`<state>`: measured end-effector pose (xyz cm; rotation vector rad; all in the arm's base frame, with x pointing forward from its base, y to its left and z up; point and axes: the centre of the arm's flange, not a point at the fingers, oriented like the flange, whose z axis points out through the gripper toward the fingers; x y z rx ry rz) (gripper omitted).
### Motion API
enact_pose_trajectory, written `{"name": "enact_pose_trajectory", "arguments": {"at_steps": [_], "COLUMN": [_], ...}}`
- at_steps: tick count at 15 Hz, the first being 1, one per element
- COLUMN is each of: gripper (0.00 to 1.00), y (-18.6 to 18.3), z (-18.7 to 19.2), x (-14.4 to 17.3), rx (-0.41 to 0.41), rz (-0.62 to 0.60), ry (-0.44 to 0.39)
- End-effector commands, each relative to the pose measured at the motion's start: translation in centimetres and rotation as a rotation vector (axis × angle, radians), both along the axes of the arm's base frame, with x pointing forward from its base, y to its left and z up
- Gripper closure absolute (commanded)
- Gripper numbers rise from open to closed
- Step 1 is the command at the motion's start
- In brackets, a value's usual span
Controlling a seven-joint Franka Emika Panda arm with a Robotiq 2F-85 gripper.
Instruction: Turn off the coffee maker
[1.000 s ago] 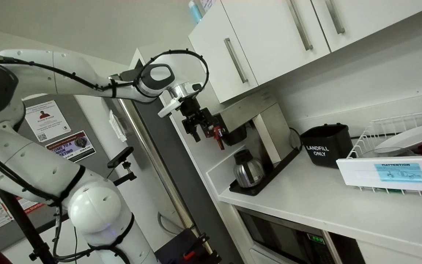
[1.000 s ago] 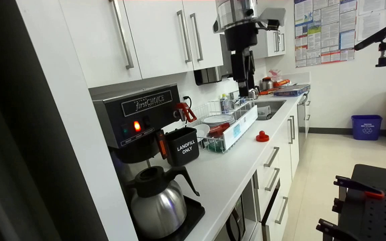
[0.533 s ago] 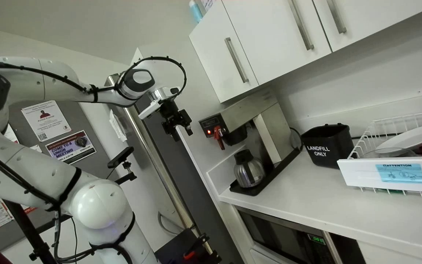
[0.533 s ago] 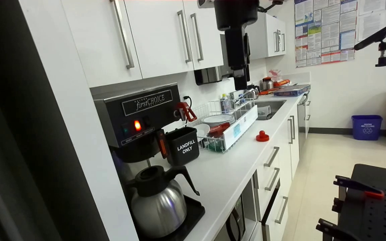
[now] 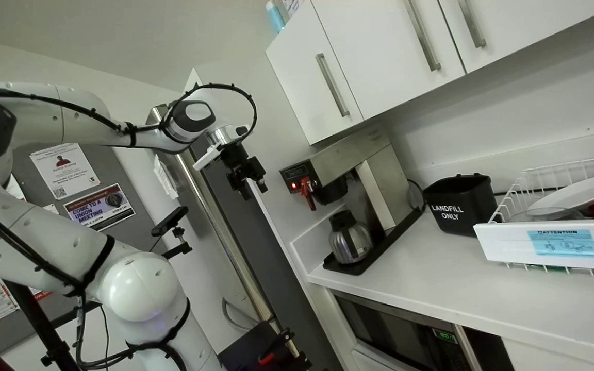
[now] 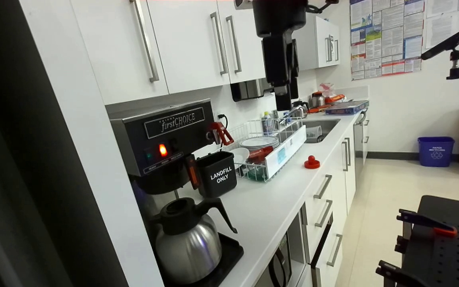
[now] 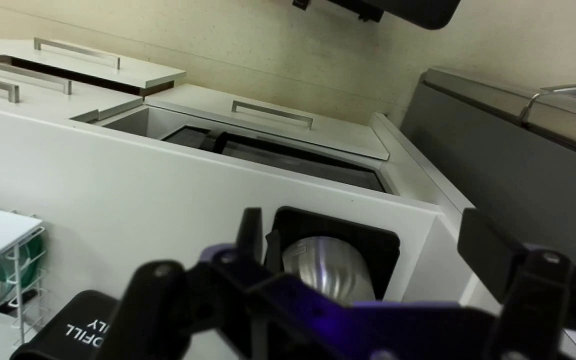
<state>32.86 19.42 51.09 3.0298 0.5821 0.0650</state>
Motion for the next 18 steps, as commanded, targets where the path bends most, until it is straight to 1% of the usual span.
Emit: {"name": "enact_pose_trajectory", "arguments": {"at_steps": [1,2,4,6,7,8,10,11,12,13,15,16,18], "gripper": [0.0,0.0,0.0,0.0,0.0,0.0,0.0,0.0,0.25,0.26,0.41,0.51,0.66], "y": [4.2,5.3,7.1,8.6,7.4,7.9,8.1,8.1,8.4,8.5,8.9,9.1,9.4], "z": [0.1,0.0,-0.7,-1.3,-0.2,-0.4,-0.8,-1.1,-1.4,-1.5,-2.1,-2.6,-3.3], "x": [-1.9,-2.3,-2.3,-1.6,-2.3,-2.2,-1.9,-1.6,-1.2,-0.9,0.0,0.5,1.3], "rx": [0.045,0.064,0.088,0.143,0.102,0.117,0.124,0.087,0.066,0.044,0.02,0.016,0.024], "rz": [-0.1,-0.127,-0.18,-0.192,-0.162,-0.166,-0.171,-0.198,-0.203,-0.21,-0.223,-0.231,-0.231], "ry": [-0.049,-0.061,-0.111,-0.186,-0.151,-0.173,-0.176,-0.17,-0.178,-0.187,-0.208,-0.223,-0.248]}}
